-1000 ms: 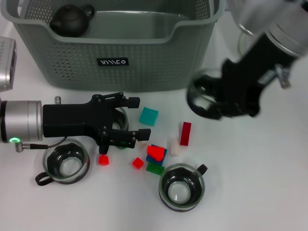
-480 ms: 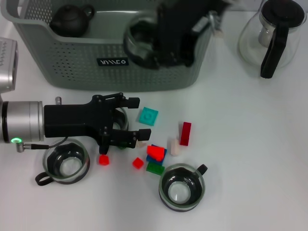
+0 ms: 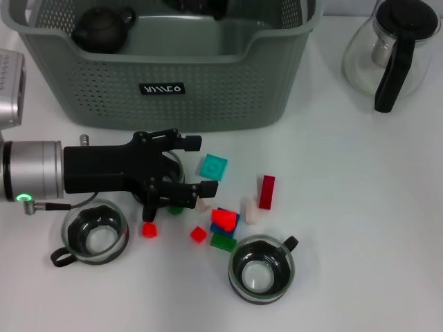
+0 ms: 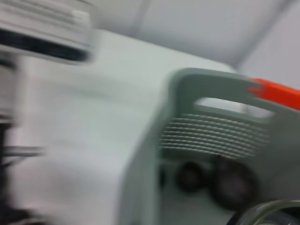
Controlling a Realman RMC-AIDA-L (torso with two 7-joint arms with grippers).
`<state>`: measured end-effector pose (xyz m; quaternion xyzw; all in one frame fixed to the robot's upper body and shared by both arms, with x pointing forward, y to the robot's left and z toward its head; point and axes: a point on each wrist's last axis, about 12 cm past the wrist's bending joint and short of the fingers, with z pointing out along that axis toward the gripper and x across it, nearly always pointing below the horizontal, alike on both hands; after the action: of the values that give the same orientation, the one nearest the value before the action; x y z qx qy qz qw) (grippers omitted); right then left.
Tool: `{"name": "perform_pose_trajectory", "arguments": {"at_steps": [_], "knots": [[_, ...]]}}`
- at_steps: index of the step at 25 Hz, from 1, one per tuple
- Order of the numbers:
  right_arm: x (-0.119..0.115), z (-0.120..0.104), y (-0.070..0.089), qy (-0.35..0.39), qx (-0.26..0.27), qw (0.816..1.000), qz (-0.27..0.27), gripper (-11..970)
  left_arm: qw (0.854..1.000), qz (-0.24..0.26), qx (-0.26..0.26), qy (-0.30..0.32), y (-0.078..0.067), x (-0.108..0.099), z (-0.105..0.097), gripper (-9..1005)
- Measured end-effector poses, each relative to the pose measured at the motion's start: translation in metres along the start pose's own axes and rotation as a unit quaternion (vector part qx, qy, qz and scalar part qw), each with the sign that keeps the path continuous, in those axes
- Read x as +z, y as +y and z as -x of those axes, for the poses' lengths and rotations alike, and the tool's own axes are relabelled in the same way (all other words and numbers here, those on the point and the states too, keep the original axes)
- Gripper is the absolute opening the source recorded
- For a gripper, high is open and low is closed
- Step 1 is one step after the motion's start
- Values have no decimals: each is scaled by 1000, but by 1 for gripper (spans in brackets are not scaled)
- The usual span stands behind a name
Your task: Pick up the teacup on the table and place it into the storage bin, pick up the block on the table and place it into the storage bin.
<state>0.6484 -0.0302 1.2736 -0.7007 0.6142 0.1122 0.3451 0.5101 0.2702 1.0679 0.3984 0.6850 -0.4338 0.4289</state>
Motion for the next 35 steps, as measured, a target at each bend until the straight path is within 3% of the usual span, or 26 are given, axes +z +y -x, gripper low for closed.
{"name": "perform_pose_trajectory", "arguments": {"at_steps": [3, 17, 35], "knots": [[18, -19, -11, -12, 26, 998, -49, 74, 1000, 0, 0, -2, 0, 1, 0, 933], [51, -71, -19, -24, 77, 985, -155, 88, 1000, 4, 1, -14, 1, 1, 3, 933], [58, -95, -11, -3, 99, 982, -159, 106, 1000, 16, 2, -15, 3, 2, 3, 932]]}}
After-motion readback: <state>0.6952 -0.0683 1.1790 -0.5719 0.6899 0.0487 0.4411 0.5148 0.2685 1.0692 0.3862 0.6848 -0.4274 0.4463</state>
